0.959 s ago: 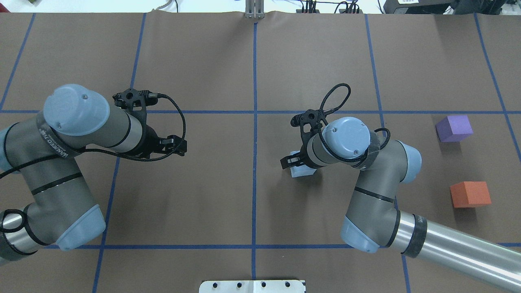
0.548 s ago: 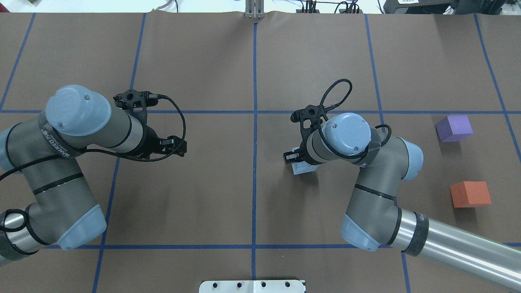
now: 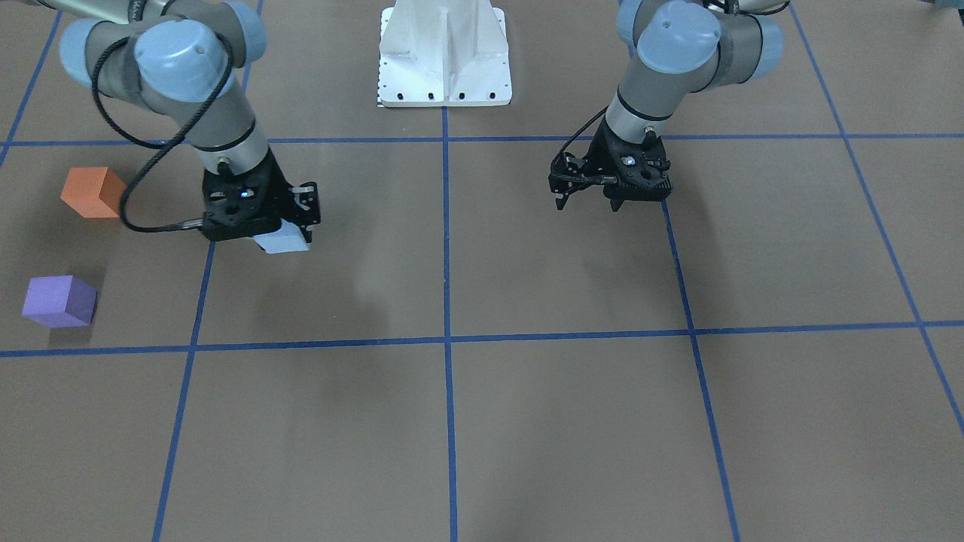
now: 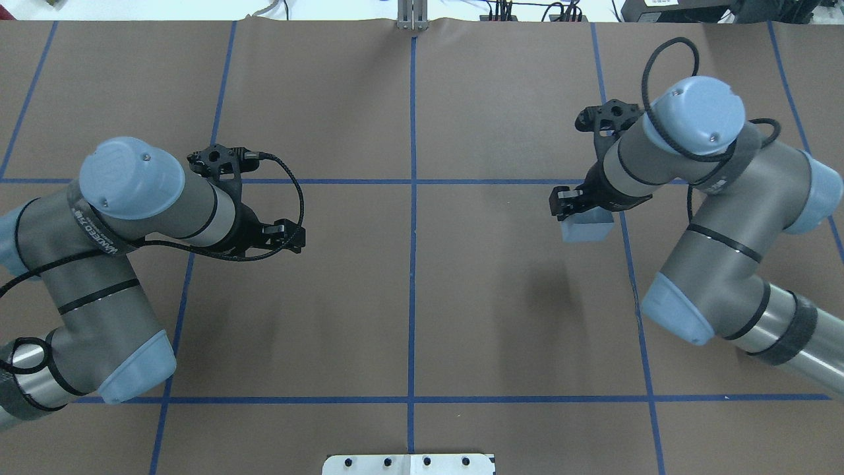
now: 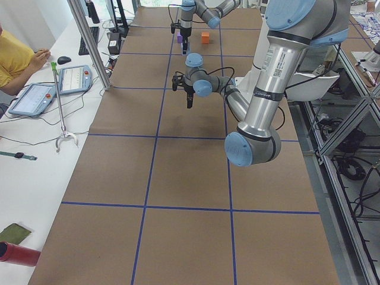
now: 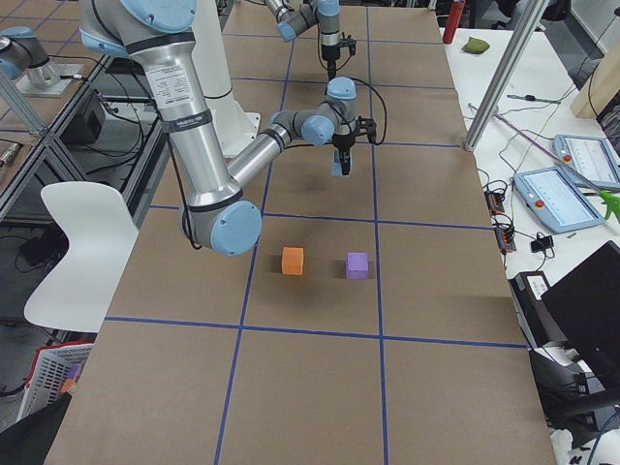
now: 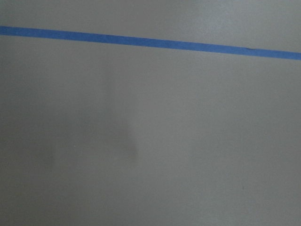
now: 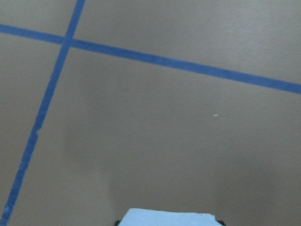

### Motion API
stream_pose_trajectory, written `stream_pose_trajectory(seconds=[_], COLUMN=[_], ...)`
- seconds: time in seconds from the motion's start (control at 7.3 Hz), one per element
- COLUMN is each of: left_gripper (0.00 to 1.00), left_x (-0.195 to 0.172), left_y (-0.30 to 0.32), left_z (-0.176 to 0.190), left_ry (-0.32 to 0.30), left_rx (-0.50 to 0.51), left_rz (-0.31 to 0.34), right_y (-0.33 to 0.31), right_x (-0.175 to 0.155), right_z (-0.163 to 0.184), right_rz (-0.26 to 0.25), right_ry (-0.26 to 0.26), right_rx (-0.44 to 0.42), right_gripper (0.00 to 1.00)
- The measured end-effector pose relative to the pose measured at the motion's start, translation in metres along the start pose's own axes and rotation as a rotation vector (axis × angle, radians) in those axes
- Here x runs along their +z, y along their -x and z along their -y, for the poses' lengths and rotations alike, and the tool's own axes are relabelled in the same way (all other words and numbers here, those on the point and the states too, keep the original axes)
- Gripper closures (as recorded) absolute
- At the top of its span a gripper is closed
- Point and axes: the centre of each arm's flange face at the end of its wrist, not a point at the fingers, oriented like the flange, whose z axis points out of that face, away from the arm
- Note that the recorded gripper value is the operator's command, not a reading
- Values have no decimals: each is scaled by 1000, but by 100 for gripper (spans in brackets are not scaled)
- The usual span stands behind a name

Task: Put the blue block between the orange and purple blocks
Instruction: 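Carry the light blue cube with the right gripper toward the purple cube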

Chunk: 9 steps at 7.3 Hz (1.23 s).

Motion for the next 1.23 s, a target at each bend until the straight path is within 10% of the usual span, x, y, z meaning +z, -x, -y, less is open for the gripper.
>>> stream_pose_trajectory(seconds=[0.55, 1.23], left_gripper=[0, 0], left_x=[1, -3], left_y=[-2, -9], left_z=[1, 1], left_ry=[0, -3], left_rx=[-6, -28], left_rz=[0, -12], right_y=[-225, -283], right_x=[-4, 21], right_z=[-35, -58], right_rz=[7, -36], right_ry=[38, 103], right_rx=[100, 74], right_gripper=[100, 100])
